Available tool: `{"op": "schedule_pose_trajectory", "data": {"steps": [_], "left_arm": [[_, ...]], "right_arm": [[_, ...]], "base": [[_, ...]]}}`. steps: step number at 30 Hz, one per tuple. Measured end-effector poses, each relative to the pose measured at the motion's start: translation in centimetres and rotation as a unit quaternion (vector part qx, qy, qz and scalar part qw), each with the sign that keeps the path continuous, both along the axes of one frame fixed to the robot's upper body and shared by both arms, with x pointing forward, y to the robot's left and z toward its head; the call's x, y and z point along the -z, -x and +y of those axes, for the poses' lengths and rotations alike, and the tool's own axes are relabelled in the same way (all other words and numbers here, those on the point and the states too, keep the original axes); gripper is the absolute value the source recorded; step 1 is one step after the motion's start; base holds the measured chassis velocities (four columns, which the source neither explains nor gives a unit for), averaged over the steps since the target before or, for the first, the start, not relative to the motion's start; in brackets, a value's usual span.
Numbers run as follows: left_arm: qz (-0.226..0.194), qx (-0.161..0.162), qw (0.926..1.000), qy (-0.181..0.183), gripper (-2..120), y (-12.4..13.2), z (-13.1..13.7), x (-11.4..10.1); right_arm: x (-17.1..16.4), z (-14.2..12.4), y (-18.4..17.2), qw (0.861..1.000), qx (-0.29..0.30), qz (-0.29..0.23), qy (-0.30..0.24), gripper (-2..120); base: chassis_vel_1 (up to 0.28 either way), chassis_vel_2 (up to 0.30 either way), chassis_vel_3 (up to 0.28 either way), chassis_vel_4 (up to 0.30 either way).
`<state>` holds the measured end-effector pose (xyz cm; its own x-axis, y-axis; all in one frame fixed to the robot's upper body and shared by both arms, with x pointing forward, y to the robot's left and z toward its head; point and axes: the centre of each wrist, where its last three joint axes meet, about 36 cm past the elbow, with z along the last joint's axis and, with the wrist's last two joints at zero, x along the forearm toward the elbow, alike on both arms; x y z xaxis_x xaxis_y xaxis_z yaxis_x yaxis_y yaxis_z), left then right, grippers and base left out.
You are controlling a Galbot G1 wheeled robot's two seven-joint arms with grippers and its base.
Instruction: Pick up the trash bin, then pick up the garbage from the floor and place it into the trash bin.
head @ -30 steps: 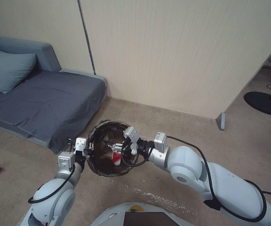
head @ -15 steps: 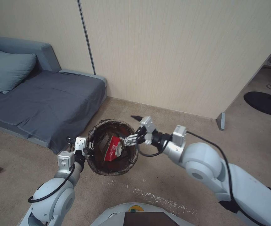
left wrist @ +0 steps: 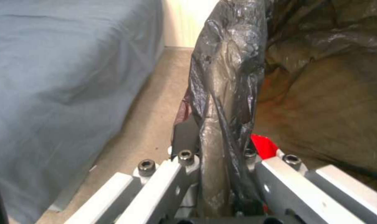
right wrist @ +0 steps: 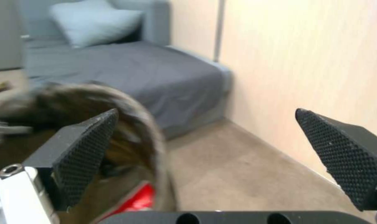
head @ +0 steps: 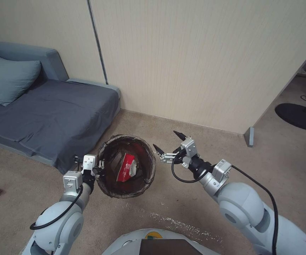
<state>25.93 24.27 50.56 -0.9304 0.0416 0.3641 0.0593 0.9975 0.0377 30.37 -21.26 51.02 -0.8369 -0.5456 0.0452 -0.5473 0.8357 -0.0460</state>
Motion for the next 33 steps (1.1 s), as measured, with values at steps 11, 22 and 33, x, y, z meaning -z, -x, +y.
{"op": "schedule_pose_trajectory", "data": {"steps": [11, 22, 33], "left_arm": [[-0.005, -0.007, 0.9999, -0.007, 3, 0.3, 0.4, -0.5], [-0.001, -0.014, 0.9998, -0.015, 3, 0.6, 0.8, -0.3], [-0.001, -0.015, 0.9991, -0.04, 3, 0.8, 0.9, 0.1]], "right_arm": [[5.4, -3.0, 1.8, 0.982, 0.176, -0.069, 0.015, 100], [8.7, -6.1, 6.4, 0.955, 0.288, -0.073, 0.011, 100], [8.8, -7.0, 7.9, 0.945, 0.317, -0.078, 0.01, 100]], "base": [[0.0, 0.0, 0.0, 0.0], [0.0, 0.0, 0.0, 0.0], [0.0, 0.0, 0.0, 0.0]]}}
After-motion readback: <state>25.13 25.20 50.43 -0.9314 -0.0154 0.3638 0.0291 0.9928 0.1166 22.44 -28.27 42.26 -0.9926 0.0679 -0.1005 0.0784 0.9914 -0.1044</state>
